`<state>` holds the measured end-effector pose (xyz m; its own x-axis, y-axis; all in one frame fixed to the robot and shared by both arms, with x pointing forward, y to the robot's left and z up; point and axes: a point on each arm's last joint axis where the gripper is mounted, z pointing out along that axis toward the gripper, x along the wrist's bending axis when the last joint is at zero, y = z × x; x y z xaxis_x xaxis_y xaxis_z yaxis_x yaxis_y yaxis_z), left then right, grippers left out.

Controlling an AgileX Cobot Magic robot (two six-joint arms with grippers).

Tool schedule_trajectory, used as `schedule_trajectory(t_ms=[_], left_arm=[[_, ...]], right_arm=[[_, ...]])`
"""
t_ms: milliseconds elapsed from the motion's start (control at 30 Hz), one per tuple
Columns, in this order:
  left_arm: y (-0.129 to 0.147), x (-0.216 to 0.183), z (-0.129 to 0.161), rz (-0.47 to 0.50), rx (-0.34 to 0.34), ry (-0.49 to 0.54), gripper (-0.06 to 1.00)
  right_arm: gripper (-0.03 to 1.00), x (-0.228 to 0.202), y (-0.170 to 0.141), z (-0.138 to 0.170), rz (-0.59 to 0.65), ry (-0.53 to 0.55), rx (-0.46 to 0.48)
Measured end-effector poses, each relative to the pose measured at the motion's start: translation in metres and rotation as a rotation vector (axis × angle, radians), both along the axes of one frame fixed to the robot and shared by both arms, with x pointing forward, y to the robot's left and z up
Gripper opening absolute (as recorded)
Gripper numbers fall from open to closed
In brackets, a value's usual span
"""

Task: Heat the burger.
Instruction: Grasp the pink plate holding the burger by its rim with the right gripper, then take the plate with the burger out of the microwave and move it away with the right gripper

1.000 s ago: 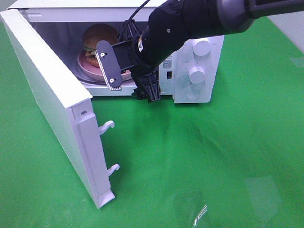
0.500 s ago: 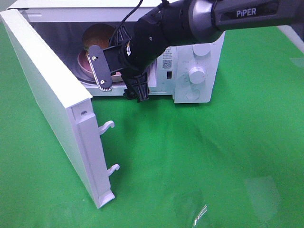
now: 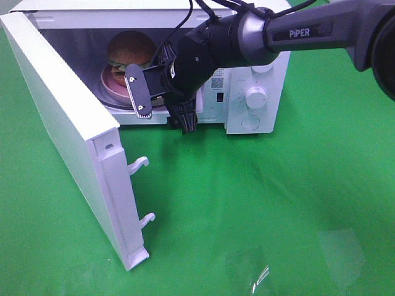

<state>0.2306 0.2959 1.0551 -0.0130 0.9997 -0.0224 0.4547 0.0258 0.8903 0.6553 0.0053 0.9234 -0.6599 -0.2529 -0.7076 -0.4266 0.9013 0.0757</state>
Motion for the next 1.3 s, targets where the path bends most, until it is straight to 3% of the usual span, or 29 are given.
schedule_trajectory(t_ms=[400,600,633,667,700,733,800,833,867,900,933,1300], left_arm=[[0.000,0.000,0.000,0.000,0.000,0.000,0.82],[0.000,0.000,0.000,0.000,0.001,0.000,0.82],[0.000,0.000,0.000,0.000,0.001,0.000,0.82],[0.000,0.000,0.000,0.000,0.001,0.000,0.82],[0.000,0.000,0.000,-0.001,0.002,0.000,0.82],[0.000,0.000,0.000,-0.001,0.002,0.000,0.82],[0.000,0.000,0.000,-0.001,0.002,0.000,0.82],[0.000,0.000,0.000,-0.001,0.002,0.000,0.82],[0.000,0.000,0.000,-0.001,0.002,0.000,0.82],[0.000,0.000,0.000,-0.001,0.002,0.000,0.82],[0.000,0.000,0.000,-0.001,0.002,0.000,0.82],[0.000,0.000,0.000,-0.001,0.002,0.000,0.82]], right_arm=[[0.77,0.006,-0.001,-0.027,-0.013,0.032,-0.002],[0.68,0.009,0.001,-0.024,-0.034,0.031,0.030],[0.60,0.009,0.002,-0.023,-0.035,0.031,0.032],[0.60,0.009,0.002,-0.023,-0.035,0.031,0.032],[0.51,0.009,0.002,-0.023,-0.035,0.031,0.033],[0.51,0.009,0.002,-0.023,-0.035,0.031,0.033],[0.28,0.009,0.002,-0.023,-0.041,0.039,0.036],[0.28,0.009,0.002,-0.023,-0.041,0.039,0.036],[0.18,0.008,0.002,-0.022,-0.047,0.048,0.038],[0.18,0.008,0.002,-0.022,-0.047,0.048,0.038],[0.09,0.007,0.003,-0.021,-0.045,0.050,0.037],[0.09,0.004,0.002,-0.013,-0.006,0.059,-0.011]])
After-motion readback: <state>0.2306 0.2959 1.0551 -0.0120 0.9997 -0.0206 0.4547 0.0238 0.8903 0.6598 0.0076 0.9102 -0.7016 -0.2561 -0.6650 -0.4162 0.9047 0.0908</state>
